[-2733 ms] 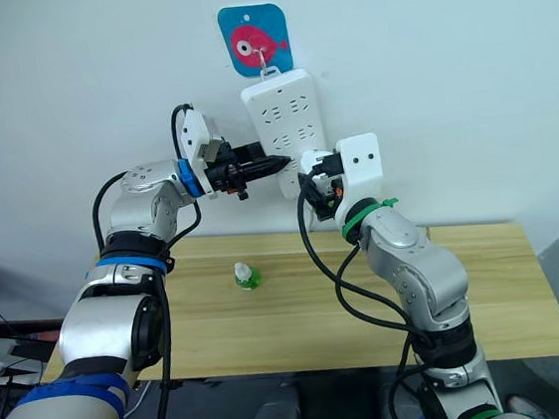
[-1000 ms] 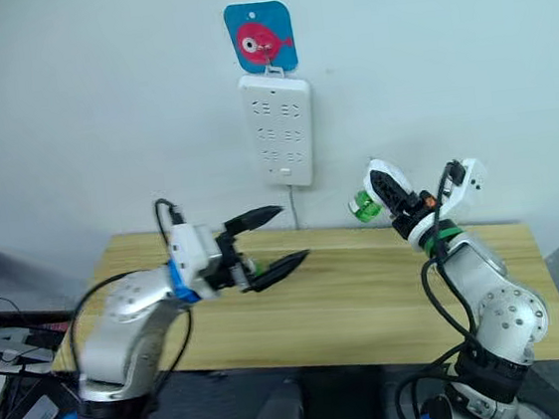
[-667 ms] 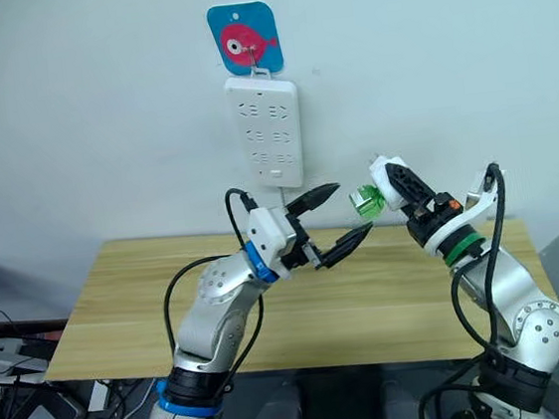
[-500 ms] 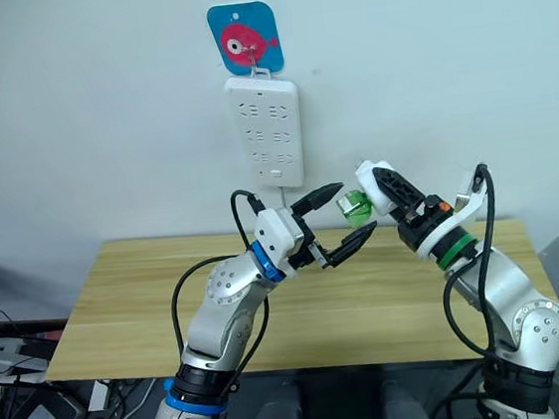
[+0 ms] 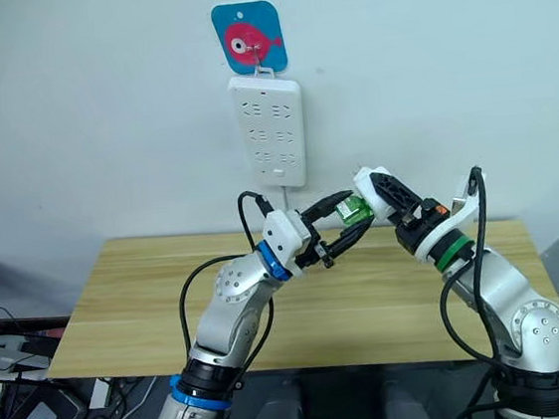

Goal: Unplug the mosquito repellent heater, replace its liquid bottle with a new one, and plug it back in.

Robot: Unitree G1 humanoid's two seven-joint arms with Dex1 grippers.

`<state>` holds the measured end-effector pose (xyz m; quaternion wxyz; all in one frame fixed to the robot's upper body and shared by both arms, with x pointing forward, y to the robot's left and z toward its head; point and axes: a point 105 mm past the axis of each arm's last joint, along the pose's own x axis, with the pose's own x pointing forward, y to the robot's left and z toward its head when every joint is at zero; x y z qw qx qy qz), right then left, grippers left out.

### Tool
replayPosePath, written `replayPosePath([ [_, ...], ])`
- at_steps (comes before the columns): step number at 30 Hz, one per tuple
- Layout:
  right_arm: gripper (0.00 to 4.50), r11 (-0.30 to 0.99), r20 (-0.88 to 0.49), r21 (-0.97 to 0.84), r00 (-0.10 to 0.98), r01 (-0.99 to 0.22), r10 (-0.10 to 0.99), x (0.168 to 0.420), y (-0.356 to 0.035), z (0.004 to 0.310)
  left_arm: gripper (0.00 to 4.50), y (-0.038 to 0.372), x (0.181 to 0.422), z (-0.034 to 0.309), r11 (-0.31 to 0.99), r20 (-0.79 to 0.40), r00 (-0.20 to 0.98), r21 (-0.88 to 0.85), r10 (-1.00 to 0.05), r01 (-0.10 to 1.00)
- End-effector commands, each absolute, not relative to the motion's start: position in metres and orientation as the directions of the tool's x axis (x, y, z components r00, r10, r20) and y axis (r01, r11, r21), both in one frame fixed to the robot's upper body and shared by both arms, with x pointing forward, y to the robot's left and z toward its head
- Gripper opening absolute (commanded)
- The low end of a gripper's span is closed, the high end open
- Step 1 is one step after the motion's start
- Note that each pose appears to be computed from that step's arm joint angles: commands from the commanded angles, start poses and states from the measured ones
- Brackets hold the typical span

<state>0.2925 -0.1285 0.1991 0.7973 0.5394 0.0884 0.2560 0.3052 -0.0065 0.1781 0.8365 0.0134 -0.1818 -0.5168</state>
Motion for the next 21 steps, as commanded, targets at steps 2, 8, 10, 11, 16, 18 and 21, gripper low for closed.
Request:
replayPosePath([
  [2, 2.96, 0.26, 0.205, 0.889, 0.835, -0.377, 0.511, 0.2847, -0.1279, 0.2138, 2.27, -0.0065, 0.2991, 0.1879, 0.461, 0.328, 0.376, 0.236, -0.867, 0.856],
  [8, 2.96, 0.255, 0.213, 0.885, 0.827, -0.389, 0.521, 0.283, -0.1252, 0.2167, 2.27, -0.0064, 0.299, 0.1854, 0.457, 0.317, 0.377, 0.235, -0.87, 0.858],
  [10, 2.96, 0.259, 0.211, 0.883, 0.825, -0.391, 0.524, 0.2831, -0.124, 0.2172, 2.27, -0.0069, 0.2997, 0.1849, 0.458, 0.312, 0.379, 0.238, -0.871, 0.856],
  [11, 2.96, 0.26, 0.211, 0.882, 0.824, -0.392, 0.526, 0.283, -0.1235, 0.2174, 2.27, -0.0072, 0.2999, 0.1846, 0.459, 0.31, 0.381, 0.239, -0.871, 0.856],
  [16, 2.96, 0.268, 0.212, 0.877, 0.822, -0.399, 0.529, 0.2819, -0.121, 0.2201, 2.27, -0.0087, 0.2984, 0.183, 0.452, 0.298, 0.377, 0.244, -0.877, 0.858],
  [18, 2.96, 0.27, 0.215, 0.874, 0.819, -0.405, 0.532, 0.2815, -0.1201, 0.2213, 2.27, -0.0088, 0.2992, 0.1817, 0.452, 0.291, 0.38, 0.244, -0.878, 0.858],
  [21, 2.96, 0.27, 0.216, 0.872, 0.817, -0.408, 0.535, 0.2807, -0.1191, 0.2221, 2.27, -0.0087, 0.2999, 0.1805, 0.455, 0.284, 0.385, 0.243, -0.878, 0.857],
])
